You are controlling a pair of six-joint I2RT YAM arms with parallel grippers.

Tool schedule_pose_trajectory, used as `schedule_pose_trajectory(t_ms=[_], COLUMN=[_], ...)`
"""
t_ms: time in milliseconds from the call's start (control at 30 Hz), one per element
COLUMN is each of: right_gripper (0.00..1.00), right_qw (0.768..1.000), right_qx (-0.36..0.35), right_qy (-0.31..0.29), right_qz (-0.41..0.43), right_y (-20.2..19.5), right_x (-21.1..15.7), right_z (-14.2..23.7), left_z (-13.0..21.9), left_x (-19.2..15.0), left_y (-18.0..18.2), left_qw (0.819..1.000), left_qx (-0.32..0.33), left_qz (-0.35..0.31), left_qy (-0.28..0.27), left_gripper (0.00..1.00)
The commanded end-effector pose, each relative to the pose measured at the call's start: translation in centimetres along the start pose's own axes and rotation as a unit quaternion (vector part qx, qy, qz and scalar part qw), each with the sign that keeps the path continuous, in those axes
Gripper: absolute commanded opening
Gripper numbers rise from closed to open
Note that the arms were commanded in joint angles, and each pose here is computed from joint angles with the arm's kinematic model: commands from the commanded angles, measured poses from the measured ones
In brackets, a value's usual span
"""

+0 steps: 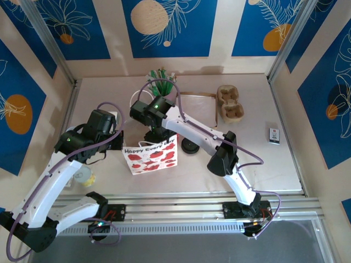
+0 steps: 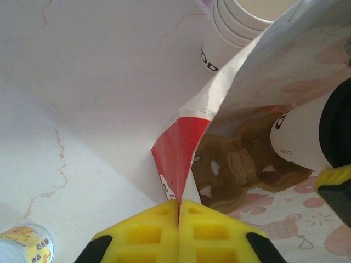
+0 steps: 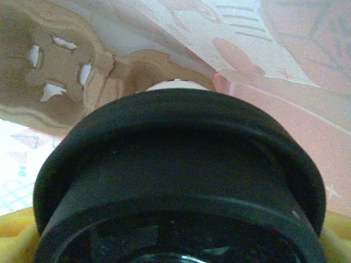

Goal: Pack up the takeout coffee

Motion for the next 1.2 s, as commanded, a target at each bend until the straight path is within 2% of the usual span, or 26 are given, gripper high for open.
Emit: schedule_pose_trajectory(t_ms=[0,1167], right_gripper=[0.83,0.84], right_qw=[0.999,0.996], right_qx=[-0.003,0.032], right_qy=[0.05,0.078], right_qz=[-0.019,-0.04], right_y=[-0.3,1.4], right_x=[-1.6,-1.5], right_z=[-1.0,-5.0], left_z=[0.9,0.7], left_x=[-0.3,-0.8], left_y=[0.5,0.6], left_qw=[1.0,1.0], left_qx=[0.01,0.002], left_qz=[-0.009,-0.006], left_qy=[-0.003,-0.006], left_gripper=[0.0,0.0])
Point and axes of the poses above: each hand's point on the last joint's axis, 136 mm out from that joint toward the fingers, its own z axis back along the fingers, its own y axis along the line the jaws close on, x = y × z, the point moved 1 cm from there along z, back along the fingers, and after that the axes turned 6 degrees about z, right-handed, at the moved point
